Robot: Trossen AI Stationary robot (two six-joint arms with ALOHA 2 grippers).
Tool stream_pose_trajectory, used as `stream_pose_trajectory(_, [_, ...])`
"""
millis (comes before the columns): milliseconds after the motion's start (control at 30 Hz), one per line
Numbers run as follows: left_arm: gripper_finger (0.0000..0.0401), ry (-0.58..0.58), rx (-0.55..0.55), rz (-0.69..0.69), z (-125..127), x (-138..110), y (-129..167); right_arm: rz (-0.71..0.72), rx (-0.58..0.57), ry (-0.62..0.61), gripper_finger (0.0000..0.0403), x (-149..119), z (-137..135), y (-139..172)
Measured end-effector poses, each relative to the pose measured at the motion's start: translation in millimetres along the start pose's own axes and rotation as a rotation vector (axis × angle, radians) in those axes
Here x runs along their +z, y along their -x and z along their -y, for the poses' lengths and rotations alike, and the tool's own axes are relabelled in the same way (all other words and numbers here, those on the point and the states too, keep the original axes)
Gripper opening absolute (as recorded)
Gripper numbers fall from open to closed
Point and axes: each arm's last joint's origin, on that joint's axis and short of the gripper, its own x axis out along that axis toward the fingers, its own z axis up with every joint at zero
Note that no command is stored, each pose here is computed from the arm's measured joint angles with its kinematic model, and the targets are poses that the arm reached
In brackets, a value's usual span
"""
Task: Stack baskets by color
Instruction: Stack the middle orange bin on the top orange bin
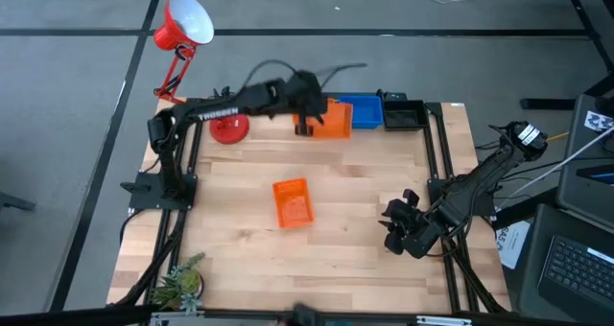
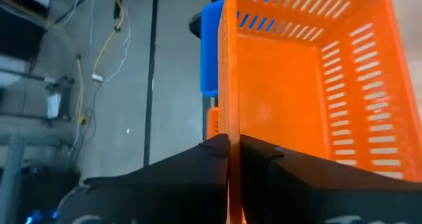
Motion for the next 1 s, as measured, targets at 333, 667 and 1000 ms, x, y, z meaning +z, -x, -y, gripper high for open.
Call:
stream_pose_trajectory(333, [0.0000,0.236,-0.142,0.060,-81,-77,-17,-0.005,0.003,-0.002,0.0116,0,0,0])
stream_pose_trajectory(667, [0.0000,0.216,-0.236,0.024,-79,-115,-74,-0.001,-0.001,0.001,0.0116,0,0,0])
stream_pose_trajectory(1000, [0.0000,0.238,-0.274,0.085,-82,-127,-89,-0.001,-0.001,0.000,0.0116,0,0,0])
